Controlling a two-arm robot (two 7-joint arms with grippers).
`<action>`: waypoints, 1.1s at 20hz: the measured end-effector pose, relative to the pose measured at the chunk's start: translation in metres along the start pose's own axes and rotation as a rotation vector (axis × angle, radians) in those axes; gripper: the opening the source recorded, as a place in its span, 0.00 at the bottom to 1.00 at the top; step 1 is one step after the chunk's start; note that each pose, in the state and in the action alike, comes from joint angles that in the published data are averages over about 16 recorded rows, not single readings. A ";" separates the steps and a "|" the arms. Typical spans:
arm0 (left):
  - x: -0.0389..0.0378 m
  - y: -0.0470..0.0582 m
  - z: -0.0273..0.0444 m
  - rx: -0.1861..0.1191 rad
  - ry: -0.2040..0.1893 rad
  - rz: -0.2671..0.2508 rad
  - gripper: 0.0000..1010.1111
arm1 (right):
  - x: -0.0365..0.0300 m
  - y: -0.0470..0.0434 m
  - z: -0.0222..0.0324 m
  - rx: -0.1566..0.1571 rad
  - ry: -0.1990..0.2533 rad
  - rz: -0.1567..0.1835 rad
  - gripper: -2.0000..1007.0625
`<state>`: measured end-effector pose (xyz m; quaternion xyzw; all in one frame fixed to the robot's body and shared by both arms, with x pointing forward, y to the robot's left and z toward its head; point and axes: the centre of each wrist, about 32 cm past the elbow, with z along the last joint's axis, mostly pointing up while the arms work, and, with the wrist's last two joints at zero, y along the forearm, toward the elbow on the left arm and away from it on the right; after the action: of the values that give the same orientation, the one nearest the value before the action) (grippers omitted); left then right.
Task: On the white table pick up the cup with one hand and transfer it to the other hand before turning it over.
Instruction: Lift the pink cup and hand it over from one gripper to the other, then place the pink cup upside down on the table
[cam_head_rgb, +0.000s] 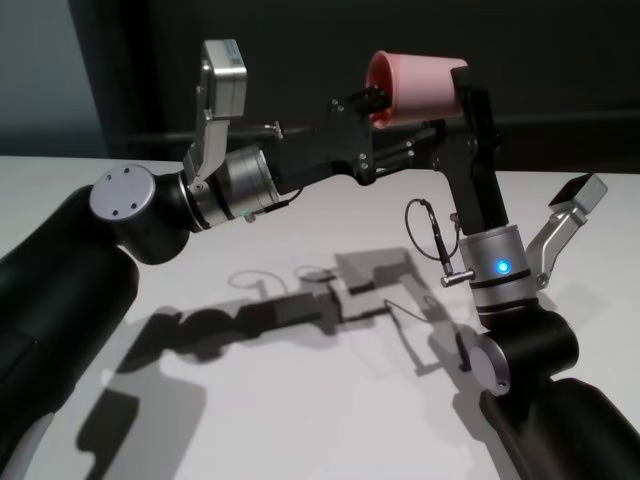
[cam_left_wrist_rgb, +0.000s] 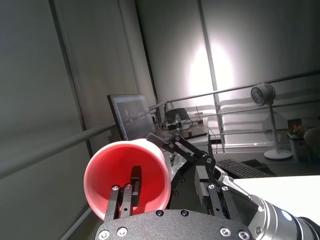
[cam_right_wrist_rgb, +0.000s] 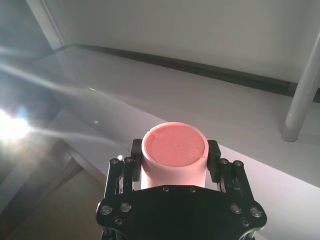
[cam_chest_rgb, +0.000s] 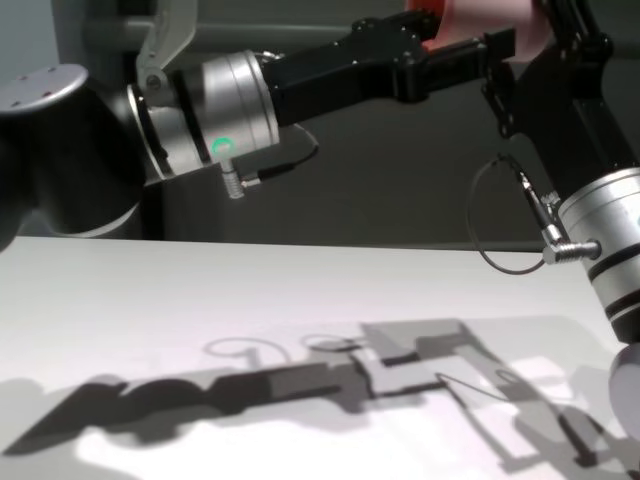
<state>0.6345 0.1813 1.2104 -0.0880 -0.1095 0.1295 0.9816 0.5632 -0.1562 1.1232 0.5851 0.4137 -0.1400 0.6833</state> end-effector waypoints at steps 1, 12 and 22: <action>-0.0016 0.003 0.0001 0.002 0.001 0.005 0.71 | 0.0000 0.0000 0.0000 0.000 0.000 0.000 0.74; -0.0312 0.039 -0.0005 0.055 0.015 0.157 0.97 | 0.0000 0.0000 0.0000 0.000 0.000 0.000 0.74; -0.0626 0.063 -0.0023 0.128 0.016 0.443 0.99 | 0.0000 0.0001 0.0000 0.000 0.000 -0.001 0.74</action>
<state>0.5613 0.2240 1.1834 -0.0486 -0.0712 0.3476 0.9337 0.5633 -0.1562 1.1232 0.5850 0.4139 -0.1402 0.6832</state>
